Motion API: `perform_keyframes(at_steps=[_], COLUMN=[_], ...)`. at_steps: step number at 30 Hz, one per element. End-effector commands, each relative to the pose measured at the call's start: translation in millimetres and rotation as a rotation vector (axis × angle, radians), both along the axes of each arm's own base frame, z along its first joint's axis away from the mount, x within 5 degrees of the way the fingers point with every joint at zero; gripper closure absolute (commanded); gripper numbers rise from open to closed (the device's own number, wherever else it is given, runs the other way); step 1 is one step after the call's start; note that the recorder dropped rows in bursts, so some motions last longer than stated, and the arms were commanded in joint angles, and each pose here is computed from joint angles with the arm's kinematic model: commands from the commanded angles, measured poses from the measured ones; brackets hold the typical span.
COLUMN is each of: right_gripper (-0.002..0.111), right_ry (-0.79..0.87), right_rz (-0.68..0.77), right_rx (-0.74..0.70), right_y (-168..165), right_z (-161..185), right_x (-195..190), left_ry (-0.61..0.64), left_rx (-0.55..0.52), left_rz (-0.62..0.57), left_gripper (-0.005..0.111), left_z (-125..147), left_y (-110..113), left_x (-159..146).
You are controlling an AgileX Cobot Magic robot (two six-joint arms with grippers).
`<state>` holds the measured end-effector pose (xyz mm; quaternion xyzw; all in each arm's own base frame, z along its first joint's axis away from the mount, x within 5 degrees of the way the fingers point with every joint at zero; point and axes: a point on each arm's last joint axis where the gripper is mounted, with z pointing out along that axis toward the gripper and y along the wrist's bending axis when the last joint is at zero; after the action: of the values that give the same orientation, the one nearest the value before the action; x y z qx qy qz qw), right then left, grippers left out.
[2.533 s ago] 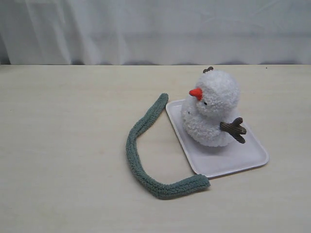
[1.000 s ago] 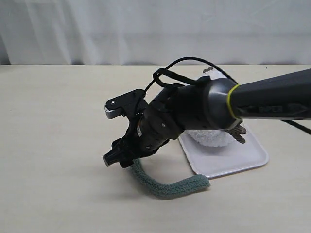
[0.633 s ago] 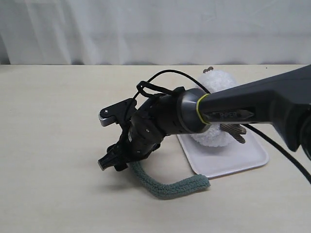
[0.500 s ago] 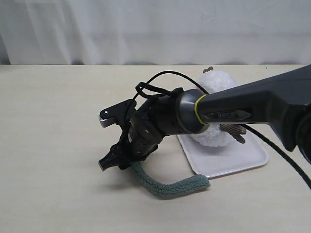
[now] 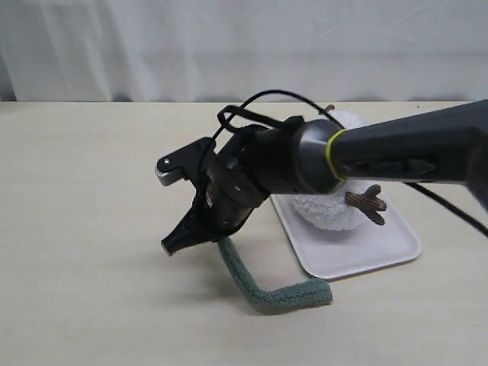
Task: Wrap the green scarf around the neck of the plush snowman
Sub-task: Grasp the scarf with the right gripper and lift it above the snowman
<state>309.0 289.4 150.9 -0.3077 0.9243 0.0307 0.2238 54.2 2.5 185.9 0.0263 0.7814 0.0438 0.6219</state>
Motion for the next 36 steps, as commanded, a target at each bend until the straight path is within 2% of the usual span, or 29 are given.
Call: perform_keyframes(at_steps=[1, 6, 9, 11, 15, 17, 22, 29, 36], right_gripper=[0.104, 0.104, 0.104, 0.104, 0.104, 0.104, 0.104, 0.104, 0.104], right_ry=[-0.108, -0.248, -0.324, -0.345, -0.348, -0.365, -0.485, -0.633, -0.642], right_rz=[0.08, 0.099, 0.083, 0.063, 0.039, 0.036, -0.065, -0.106, -0.115], right_rx=[0.026, 0.018, -0.02, -0.083, -0.239, -0.264, -0.196, -0.084, -0.093], right_y=[-6, -43, -67, -80, -94, -96, -96, -89, -85], right_z=[69, 157, 192, 202, 196, 191, 182, 186, 180], right_x=[-16, -42, -56, -61, -61, -60, -52, -43, -37], left_ry=[-0.008, -0.008, -0.008, -0.008, -0.008, -0.008, -0.008, -0.008, -0.008], left_rx=[-0.002, -0.002, -0.002, -0.002, -0.001, -0.001, -0.001, -0.001, -0.001], left_rz=[0.001, 0.001, 0.001, 0.001, 0.001, 0.001, 0.001, 0.001, 0.001], left_gripper=[0.107, 0.107, 0.107, 0.107, 0.107, 0.107, 0.107, 0.107, 0.107], left_z=[0, 0, 0, 0, 0, 0, 0, 0, 0], left_y=[0, 0, 0, 0, 0, 0, 0, 0, 0], left_x=[0, 0, 0, 0, 0, 0, 0, 0, 0])
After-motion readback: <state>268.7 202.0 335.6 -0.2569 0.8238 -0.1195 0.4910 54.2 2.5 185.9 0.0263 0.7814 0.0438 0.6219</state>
